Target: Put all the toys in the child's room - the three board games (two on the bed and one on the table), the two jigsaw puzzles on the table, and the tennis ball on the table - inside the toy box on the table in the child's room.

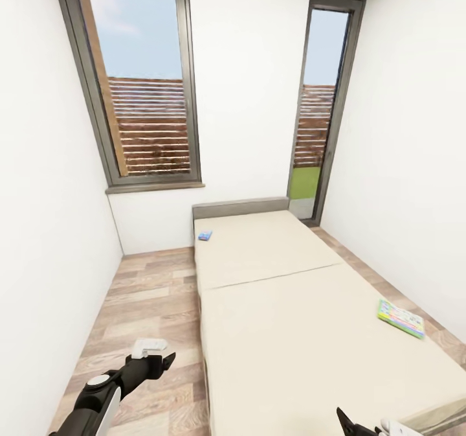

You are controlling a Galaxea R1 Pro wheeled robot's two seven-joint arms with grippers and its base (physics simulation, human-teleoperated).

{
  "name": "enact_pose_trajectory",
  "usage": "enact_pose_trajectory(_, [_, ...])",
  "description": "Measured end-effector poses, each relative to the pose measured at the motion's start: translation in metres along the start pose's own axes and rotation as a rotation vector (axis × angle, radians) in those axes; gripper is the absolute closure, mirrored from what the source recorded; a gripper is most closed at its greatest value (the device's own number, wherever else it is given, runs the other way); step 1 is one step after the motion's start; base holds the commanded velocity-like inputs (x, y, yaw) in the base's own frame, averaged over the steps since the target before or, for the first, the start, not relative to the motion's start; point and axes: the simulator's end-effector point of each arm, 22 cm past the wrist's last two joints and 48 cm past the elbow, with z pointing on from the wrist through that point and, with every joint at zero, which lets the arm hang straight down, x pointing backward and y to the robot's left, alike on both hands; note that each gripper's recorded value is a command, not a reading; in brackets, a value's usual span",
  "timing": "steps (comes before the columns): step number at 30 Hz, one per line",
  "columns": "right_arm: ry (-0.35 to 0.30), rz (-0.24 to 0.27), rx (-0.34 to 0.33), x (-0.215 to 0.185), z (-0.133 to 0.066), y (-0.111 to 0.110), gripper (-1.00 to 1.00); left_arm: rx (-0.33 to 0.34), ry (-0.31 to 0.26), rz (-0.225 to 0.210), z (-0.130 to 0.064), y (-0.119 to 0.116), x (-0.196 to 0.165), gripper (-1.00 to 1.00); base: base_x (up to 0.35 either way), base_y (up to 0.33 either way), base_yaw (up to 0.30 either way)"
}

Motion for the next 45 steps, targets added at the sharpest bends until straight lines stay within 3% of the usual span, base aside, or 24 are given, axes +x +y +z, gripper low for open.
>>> enact_pose_trajectory(17, [0.002, 0.000, 0.001, 0.0007, 0.0003, -0.0004, -1.00, 0.000, 0.000, 0.001, 0.0002, 0.0001, -0.0001, -1.00, 0.041, 0.063, -0.010])
enact_pose_trajectory(34, [-0.007, 0.003, -0.004, -0.0020, -0.0007, 0.0017, -1.00, 0.002, -0.012, 0.003, -0.0022, -0.0014, -0.0054, -1.00, 0.000, 0.077, -0.189])
enact_pose_trajectory(45, [-0.009, 0.002, -0.005, -0.0025, -0.0008, 0.0021, -1.00, 0.002, -0.014, 0.003, -0.0027, -0.0017, -0.0061, -1.00, 0.025, 0.102, -0.035])
